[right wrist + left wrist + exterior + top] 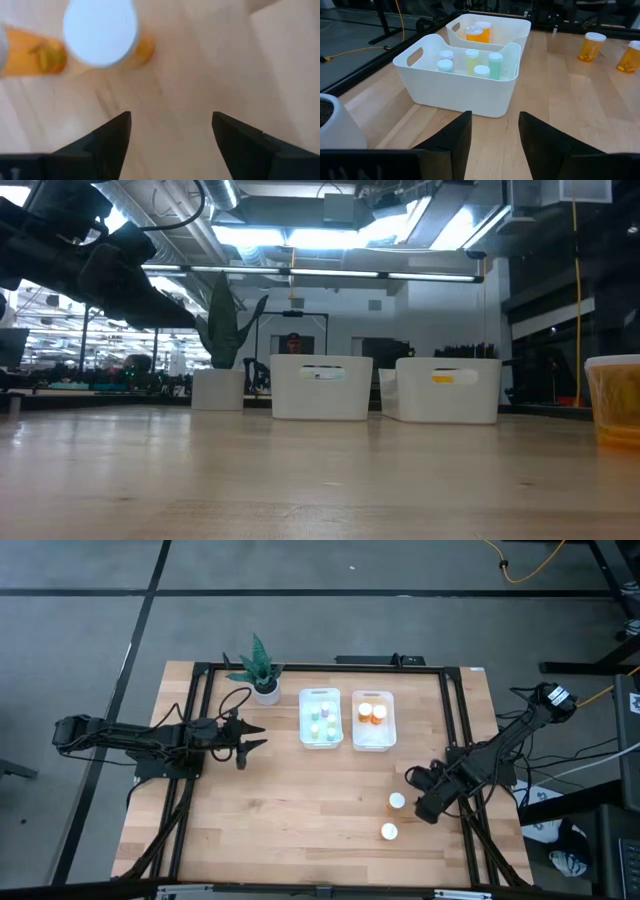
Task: Pick and place medicine bottles into bin by pill shape (circle, oval)
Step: Put the orange pill bottle into the right white bin
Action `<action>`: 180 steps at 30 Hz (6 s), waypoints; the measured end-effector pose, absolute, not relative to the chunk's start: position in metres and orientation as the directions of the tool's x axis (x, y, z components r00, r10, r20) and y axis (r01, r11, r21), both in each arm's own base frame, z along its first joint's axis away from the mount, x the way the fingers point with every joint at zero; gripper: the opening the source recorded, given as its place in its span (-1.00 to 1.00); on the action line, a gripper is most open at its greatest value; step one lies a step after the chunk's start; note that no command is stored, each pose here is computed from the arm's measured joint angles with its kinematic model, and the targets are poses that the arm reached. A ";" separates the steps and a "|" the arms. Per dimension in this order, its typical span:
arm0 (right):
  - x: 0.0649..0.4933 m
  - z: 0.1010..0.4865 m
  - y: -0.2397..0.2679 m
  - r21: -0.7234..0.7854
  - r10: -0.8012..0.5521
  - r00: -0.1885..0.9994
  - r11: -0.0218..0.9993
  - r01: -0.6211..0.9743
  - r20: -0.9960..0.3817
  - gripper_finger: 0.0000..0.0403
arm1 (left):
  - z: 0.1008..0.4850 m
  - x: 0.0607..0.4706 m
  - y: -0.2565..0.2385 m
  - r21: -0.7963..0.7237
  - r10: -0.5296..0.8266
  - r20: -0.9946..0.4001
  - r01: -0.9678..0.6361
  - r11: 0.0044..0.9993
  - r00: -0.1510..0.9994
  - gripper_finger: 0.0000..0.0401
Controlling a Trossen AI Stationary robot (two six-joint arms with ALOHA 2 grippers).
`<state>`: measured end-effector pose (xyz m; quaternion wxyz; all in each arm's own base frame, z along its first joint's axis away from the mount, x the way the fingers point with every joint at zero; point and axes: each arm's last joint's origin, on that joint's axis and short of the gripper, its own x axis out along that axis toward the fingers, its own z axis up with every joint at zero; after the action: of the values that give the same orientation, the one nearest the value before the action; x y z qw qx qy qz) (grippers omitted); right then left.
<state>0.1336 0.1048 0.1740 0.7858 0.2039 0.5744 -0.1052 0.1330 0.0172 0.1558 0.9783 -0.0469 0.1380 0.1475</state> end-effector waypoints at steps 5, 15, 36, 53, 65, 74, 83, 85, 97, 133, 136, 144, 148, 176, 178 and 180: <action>0.135 0.174 0.103 0.174 0.019 0.357 0.896 0.408 -0.934 0.47 | 0.156 0.133 0.017 -0.051 0.276 -0.284 -0.302 0.952 0.918 -0.23; 0.153 0.175 0.120 0.200 0.201 0.437 0.979 -0.048 -0.877 0.48 | 0.156 0.133 0.017 -0.051 0.276 -0.284 -0.302 0.952 0.918 -0.23; 0.182 0.164 0.130 -0.031 0.032 0.495 0.992 -0.119 -0.868 0.48 | 0.156 0.133 0.017 -0.051 0.276 -0.284 -0.302 0.952 0.918 -0.23; 0.181 0.164 0.130 -0.015 0.033 0.487 0.995 -0.095 -0.873 0.14 | 0.156 0.133 0.017 -0.051 0.276 -0.284 -0.302 0.952 0.918 -0.23; 0.189 0.179 0.119 -0.080 -0.131 0.580 0.990 0.113 -0.804 0.03 | 0.156 0.133 0.017 -0.051 0.276 -0.284 -0.302 0.952 0.918 -0.23; 0.218 0.240 0.096 -0.209 -0.338 0.595 0.938 0.277 -0.729 0.02 | 0.156 0.133 0.017 -0.051 0.276 -0.284 -0.302 0.952 0.918 -0.23; 0.241 0.262 0.030 -0.205 -0.469 0.488 0.842 0.499 -0.736 0.02 | 0.156 0.133 0.017 -0.051 0.276 -0.284 -0.302 0.952 0.918 -0.23; 0.243 0.260 0.015 -0.179 -0.456 0.459 0.831 0.527 -0.762 0.02 | 0.156 0.133 0.017 -0.051 0.276 -0.284 -0.302 0.952 0.918 -0.23; 0.257 0.246 -0.033 -0.114 -0.388 0.406 0.824 0.555 -0.827 0.06 | 0.156 0.133 0.017 -0.051 0.276 -0.284 -0.302 0.952 0.918 -0.23; 0.285 0.208 -0.066 -0.121 -0.389 0.349 0.796 0.593 -0.852 0.23 | 0.156 0.133 0.017 -0.051 0.276 -0.284 -0.302 0.952 0.918 -0.23; 0.275 0.226 -0.064 -0.091 -0.396 0.391 0.789 0.608 -0.831 0.23 | 0.156 0.133 0.017 -0.051 0.276 -0.284 -0.302 0.952 0.918 -0.23; 0.233 0.268 -0.033 0.157 -0.183 0.480 0.796 0.584 -0.858 0.23 | 0.156 0.133 0.017 -0.051 0.276 -0.284 -0.302 0.952 0.918 -0.23; 0.212 0.279 -0.005 0.280 -0.021 0.474 0.784 0.555 -0.880 0.23 | 0.156 0.133 0.017 -0.051 0.276 -0.284 -0.302 0.952 0.918 -0.23; 0.147 0.250 0.171 0.256 0.111 0.300 0.825 0.504 -0.947 0.23 | 0.156 0.133 0.017 -0.051 0.276 -0.284 -0.302 0.952 0.918 -0.23; 0.146 0.242 0.182 0.238 0.097 0.285 0.825 0.513 -0.954 0.23 | 0.156 0.133 0.017 -0.051 0.276 -0.284 -0.302 0.952 0.918 -0.23; 0.145 0.232 0.194 0.224 0.089 0.270 0.823 0.523 -0.959 0.20 | 0.156 0.133 0.017 -0.051 0.276 -0.284 -0.302 0.952 0.918 -0.23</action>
<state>0.1455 0.1936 0.2320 0.7529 0.2608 0.5868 -0.1439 0.1331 0.0172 0.1559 0.9783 -0.0469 0.1379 0.1475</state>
